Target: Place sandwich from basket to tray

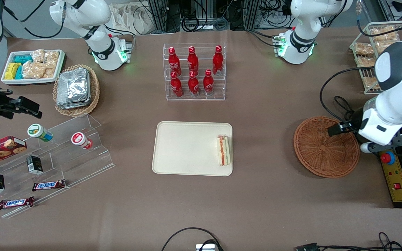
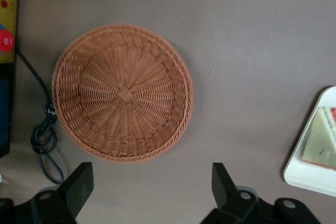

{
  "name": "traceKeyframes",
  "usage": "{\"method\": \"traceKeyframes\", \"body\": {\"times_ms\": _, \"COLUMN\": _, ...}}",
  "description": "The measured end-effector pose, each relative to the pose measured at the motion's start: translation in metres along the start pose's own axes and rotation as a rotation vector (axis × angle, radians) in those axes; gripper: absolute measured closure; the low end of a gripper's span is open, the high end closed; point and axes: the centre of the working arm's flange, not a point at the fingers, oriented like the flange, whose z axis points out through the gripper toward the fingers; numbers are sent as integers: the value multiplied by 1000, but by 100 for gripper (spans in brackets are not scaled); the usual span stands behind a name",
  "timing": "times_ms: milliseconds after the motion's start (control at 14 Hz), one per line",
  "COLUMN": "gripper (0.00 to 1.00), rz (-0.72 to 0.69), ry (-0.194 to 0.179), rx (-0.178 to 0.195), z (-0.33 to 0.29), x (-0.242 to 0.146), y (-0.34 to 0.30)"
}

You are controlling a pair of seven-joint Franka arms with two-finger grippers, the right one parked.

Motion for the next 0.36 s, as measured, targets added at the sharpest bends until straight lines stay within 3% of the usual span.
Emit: {"method": "traceKeyframes", "body": {"times_ms": 357, "gripper": 0, "rz": 14, "ry": 33, "rx": -12, "z": -12, "x": 15, "y": 5}}
